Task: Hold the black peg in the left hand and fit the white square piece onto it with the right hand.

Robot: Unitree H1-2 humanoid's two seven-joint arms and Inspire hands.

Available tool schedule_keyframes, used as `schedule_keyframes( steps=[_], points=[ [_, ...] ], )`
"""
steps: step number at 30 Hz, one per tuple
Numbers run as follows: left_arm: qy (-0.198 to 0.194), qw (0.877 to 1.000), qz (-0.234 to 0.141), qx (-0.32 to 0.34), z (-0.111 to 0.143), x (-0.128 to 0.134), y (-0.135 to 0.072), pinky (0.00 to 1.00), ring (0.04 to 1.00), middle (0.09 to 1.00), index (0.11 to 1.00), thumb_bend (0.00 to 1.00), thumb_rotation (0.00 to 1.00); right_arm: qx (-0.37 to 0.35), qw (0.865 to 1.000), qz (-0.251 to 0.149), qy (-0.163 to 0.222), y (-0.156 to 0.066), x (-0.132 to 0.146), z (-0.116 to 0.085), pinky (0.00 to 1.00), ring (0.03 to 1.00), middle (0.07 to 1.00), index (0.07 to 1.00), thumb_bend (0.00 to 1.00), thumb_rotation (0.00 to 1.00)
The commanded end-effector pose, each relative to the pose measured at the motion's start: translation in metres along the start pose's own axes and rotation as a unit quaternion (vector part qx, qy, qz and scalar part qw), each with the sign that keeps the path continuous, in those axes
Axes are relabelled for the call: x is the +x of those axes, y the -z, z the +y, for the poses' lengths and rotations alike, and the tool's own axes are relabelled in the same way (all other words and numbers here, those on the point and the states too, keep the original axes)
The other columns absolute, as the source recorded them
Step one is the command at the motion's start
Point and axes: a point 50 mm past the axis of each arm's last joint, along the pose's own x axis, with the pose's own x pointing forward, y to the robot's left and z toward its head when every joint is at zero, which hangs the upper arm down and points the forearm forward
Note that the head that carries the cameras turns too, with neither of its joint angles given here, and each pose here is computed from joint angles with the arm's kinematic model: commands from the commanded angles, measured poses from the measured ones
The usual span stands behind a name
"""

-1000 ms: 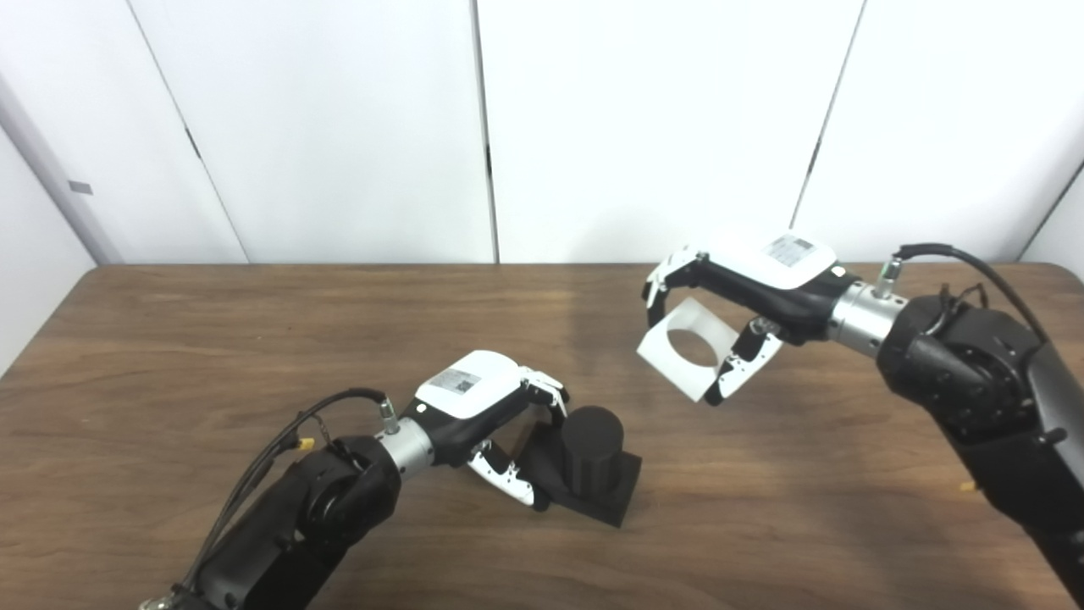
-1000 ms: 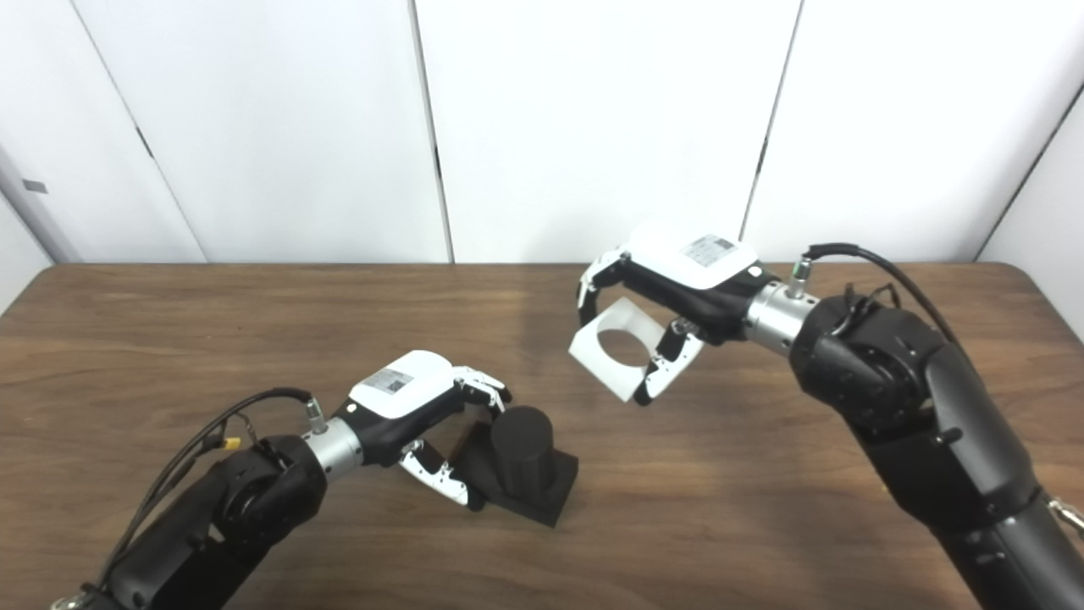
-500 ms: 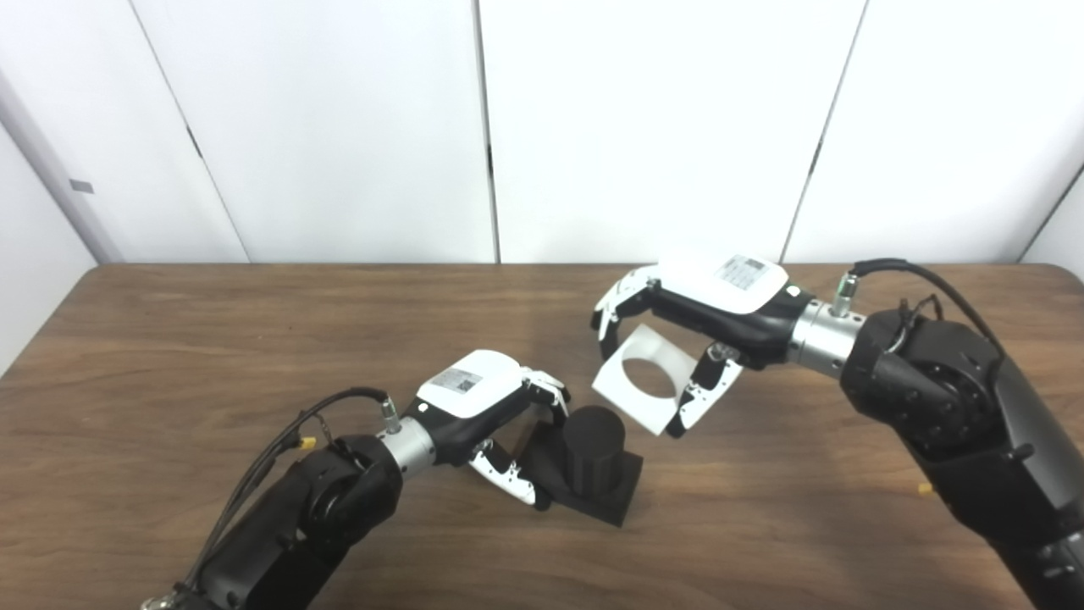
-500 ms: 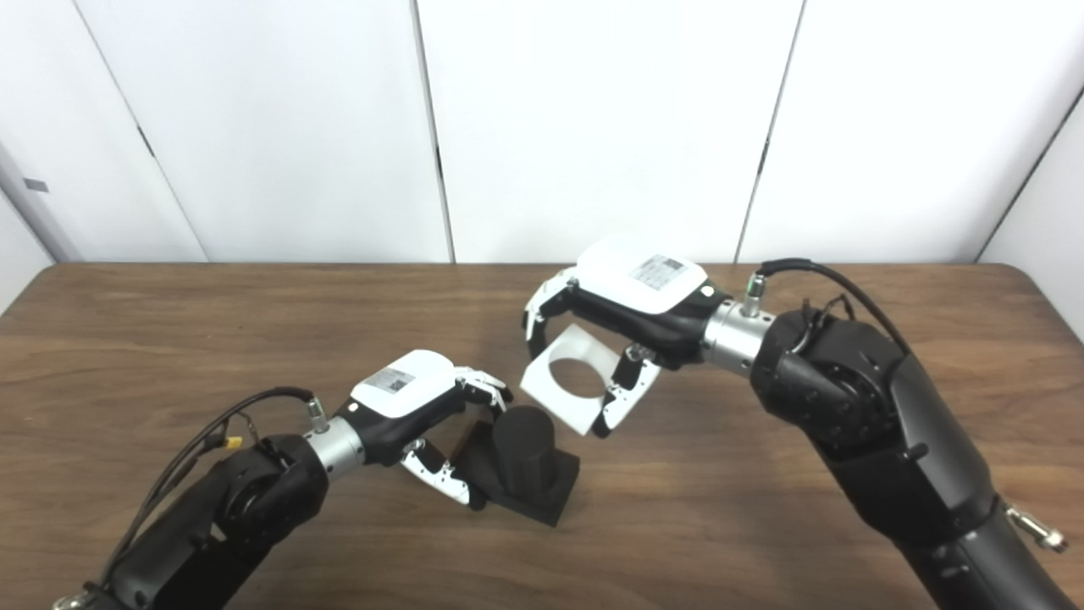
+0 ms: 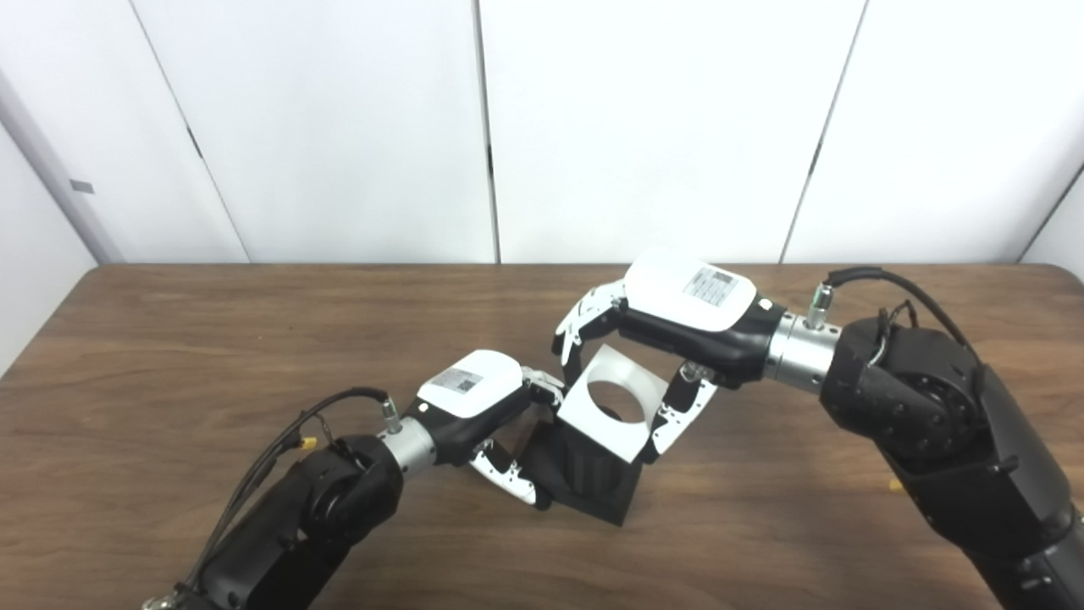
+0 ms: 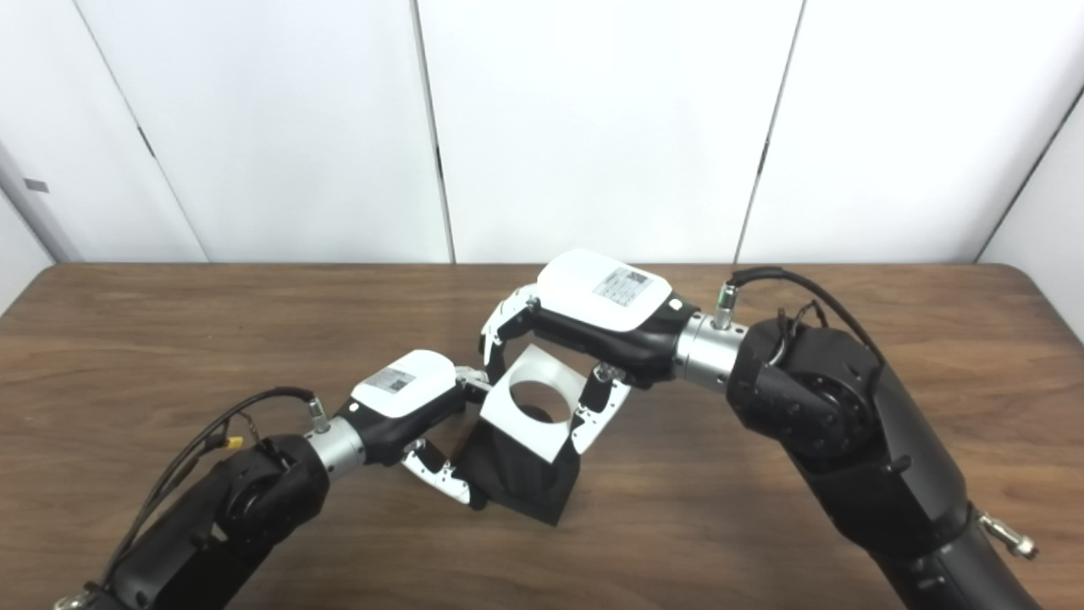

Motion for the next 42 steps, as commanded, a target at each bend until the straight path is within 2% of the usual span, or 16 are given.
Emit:
schedule_keyframes(
  steps=[1, 29, 42],
  points=[
    [0.097, 0.995, 0.031, -0.012, -0.042, -0.004, 0.002, 0.64, 0.797, 0.812, 0.487, 0.52, 0.07, -0.015, 0.999, -0.017, 0.026, -0.007, 0.004, -0.016, 0.66, 0.749, 0.721, 0.477, 0.52, 0.13],
    [0.092, 0.995, 0.028, -0.014, -0.04, -0.007, -0.003, 0.65, 0.811, 0.811, 0.487, 0.52, 0.07, 0.005, 1.0, 0.002, -0.007, 0.008, 0.019, 0.017, 0.67, 0.751, 0.727, 0.478, 0.52, 0.13],
    [0.092, 0.995, 0.028, -0.015, -0.04, -0.007, -0.005, 0.65, 0.815, 0.809, 0.487, 0.52, 0.07, 0.013, 0.999, 0.016, -0.029, 0.019, 0.032, 0.042, 0.67, 0.755, 0.73, 0.479, 0.52, 0.13]
  ],
)
